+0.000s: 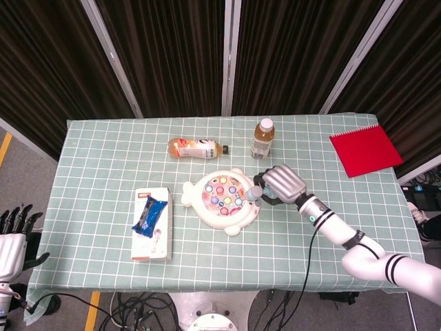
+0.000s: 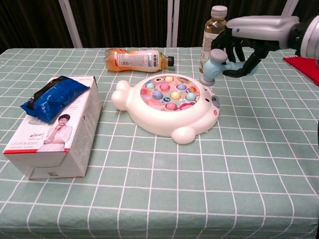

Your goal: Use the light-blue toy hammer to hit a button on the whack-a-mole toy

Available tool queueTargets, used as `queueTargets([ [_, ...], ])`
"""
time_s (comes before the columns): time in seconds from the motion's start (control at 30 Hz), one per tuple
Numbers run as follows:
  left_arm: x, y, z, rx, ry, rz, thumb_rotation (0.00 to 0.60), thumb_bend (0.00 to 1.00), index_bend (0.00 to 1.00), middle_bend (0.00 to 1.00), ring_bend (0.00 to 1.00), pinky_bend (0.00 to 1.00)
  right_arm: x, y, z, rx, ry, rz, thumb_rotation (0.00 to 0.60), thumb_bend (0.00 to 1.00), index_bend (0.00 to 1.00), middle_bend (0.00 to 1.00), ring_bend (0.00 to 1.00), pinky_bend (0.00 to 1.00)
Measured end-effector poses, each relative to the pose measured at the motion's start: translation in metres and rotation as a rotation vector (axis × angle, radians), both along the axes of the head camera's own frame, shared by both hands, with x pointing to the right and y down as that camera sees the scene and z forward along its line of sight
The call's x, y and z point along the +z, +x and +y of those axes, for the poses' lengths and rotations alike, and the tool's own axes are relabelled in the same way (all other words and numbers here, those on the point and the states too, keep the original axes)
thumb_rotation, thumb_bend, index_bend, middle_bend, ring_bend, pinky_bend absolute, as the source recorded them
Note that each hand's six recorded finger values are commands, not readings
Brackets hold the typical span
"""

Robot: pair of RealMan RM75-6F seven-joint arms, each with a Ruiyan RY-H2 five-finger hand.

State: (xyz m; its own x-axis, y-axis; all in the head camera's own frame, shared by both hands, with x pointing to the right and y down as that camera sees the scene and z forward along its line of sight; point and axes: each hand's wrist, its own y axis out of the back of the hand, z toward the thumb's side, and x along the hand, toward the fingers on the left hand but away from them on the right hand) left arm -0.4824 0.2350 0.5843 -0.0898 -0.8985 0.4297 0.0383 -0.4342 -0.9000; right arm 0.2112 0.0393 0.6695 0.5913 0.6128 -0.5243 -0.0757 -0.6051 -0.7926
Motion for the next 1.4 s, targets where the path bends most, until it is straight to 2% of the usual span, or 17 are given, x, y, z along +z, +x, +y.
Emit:
queueTargets([
  [0.23,0.002,-0.003,0.004,-0.013,-0.006,0.004,0.6,0.0,0.17,0.07,0.0,0.0,0.012,-0.035,0.001,-0.064,-0.032,0.056,0.6,0.49,0.75,0.65,0.51,0.63],
  [0.37,0.003,-0.004,0.005,-0.017,-0.005,0.005,0.6,0.0,0.17,0.07,0.0,0.0,0.016,-0.04,0.004,-0.077,-0.037,0.072,0.6,0.49,0.75,0.65,0.52,0.63],
  [0.6,0.003,-0.004,0.006,-0.012,-0.001,0.012,0.6,0.0,0.17,0.07,0.0,0.0,0.009,-0.038,0.001,-0.063,-0.017,0.07,0.6,0.49,0.75,0.65,0.52,0.64],
  [0.77,0.002,-0.004,0.005,-0.013,0.003,0.011,0.6,0.0,0.17,0.07,0.0,0.0,-0.005,-0.045,-0.009,-0.029,0.006,0.016,0.6,0.49,0.75,0.65,0.52,0.64],
  [1.13,0.004,-0.007,0.008,-0.026,-0.005,0.01,0.6,0.0,0.17,0.07,0.0,0.0,0.023,-0.07,-0.001,-0.086,-0.061,0.076,0.6,0.49,0.75,0.65,0.52,0.64],
  [1.23,0.004,-0.007,0.009,-0.024,-0.004,0.011,0.6,0.0,0.17,0.07,0.0,0.0,0.021,-0.073,-0.002,-0.081,-0.053,0.07,0.6,0.49,0.75,0.65,0.52,0.64],
  [1.4,0.004,-0.006,0.008,-0.019,0.002,0.013,0.6,0.0,0.17,0.07,0.0,0.0,0.008,-0.067,-0.016,-0.031,-0.018,0.037,0.6,0.49,0.76,0.65,0.52,0.64],
])
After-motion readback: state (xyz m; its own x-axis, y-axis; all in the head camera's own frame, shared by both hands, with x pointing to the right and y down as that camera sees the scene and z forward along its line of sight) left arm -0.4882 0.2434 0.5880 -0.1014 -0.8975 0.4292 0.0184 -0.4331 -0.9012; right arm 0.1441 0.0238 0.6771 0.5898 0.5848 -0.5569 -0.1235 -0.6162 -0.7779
